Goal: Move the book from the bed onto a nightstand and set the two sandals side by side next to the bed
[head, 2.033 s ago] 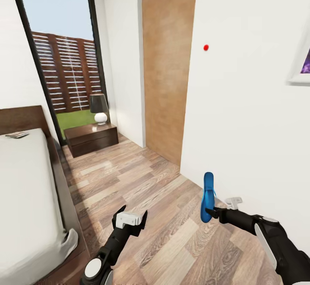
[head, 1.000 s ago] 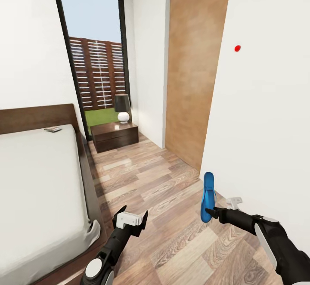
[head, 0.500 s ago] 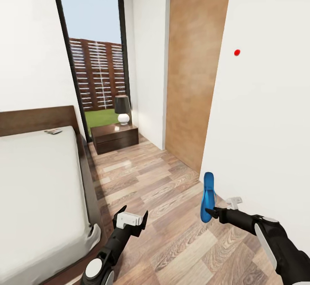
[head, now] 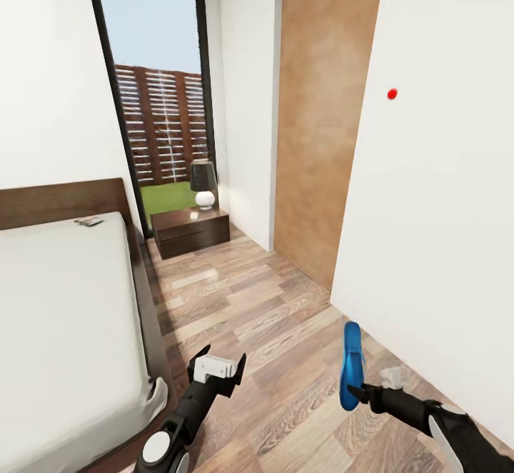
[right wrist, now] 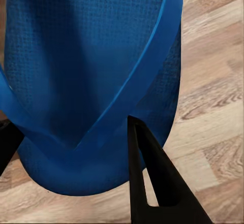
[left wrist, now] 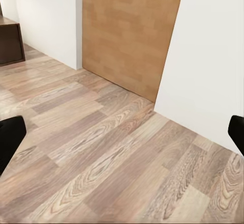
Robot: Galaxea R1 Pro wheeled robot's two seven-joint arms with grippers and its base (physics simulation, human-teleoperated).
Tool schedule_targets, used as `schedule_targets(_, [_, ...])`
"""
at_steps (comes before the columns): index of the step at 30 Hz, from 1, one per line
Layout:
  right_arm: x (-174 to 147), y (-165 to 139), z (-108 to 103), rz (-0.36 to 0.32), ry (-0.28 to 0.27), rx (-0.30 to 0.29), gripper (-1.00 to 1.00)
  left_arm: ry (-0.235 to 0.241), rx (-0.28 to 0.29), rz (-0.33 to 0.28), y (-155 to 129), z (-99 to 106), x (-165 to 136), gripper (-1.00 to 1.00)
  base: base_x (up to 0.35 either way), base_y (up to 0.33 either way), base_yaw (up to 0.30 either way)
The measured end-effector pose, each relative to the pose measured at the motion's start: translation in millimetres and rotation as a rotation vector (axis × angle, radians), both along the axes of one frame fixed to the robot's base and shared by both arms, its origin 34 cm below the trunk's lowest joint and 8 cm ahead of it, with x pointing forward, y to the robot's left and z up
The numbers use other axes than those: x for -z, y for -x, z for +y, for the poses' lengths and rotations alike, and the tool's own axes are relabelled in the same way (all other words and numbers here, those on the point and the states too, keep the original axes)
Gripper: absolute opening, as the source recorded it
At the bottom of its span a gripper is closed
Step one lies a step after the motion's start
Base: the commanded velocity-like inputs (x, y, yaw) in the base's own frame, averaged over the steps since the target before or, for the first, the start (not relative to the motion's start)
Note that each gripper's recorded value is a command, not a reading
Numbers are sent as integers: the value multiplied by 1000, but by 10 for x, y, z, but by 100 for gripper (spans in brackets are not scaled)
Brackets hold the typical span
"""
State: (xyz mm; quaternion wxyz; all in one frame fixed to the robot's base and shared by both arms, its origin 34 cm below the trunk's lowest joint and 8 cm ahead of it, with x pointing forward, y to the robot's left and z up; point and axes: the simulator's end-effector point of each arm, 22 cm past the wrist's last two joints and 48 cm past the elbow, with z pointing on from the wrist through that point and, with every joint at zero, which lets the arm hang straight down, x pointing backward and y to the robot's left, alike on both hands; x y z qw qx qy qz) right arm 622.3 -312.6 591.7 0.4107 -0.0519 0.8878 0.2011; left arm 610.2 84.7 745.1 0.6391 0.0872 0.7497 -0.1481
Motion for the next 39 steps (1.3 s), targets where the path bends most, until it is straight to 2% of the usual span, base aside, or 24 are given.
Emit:
schedule_targets(4, [349, 284, -39, 41, -4, 18, -100, -5, 1, 18, 15, 11, 10, 100, 0, 0, 0])
schedule_targets(9, [556, 555, -66, 116, -21, 39, -100, -29, 10, 109, 118, 15, 365, 100, 0, 0, 0])
schedule_targets(13, [555, 637, -63, 140, -32, 43, -100, -43, 18, 169, 204, 11, 577, 100, 0, 0, 0])
schedule_targets(15, [515, 666, -13, 144, -53, 26, -100, -48, 22, 193, 245, 9, 658, 100, 0, 0, 0])
schedule_targets(17, [492, 703, 43, 146, -80, 0, -100, -55, 25, 223, 311, 8, 819, 100, 0, 0, 0])
schedule_targets(21, [471, 729, 3, 146, -88, -12, -100, -70, 31, 284, 497, 26, 1206, 100, 0, 0, 0])
schedule_targets(30, [467, 738, -11, 147, -90, -15, -100, -77, 31, 313, 663, 47, 1482, 100, 0, 0, 0])
schedule_targets(32, [513, 777, 78, 154, -89, -29, -100, -91, 17, 343, 732, 163, 1599, 100, 0, 0, 0])
schedule_targets(35, [556, 823, 95, 165, -94, -26, -100, -111, 12, 361, 775, 275, 1693, 100, 0, 0, 0])
schedule_targets(39, [639, 924, 101, 206, -103, -20, -100, -112, 9, 385, 871, 302, 1800, 100, 0, 0, 0])
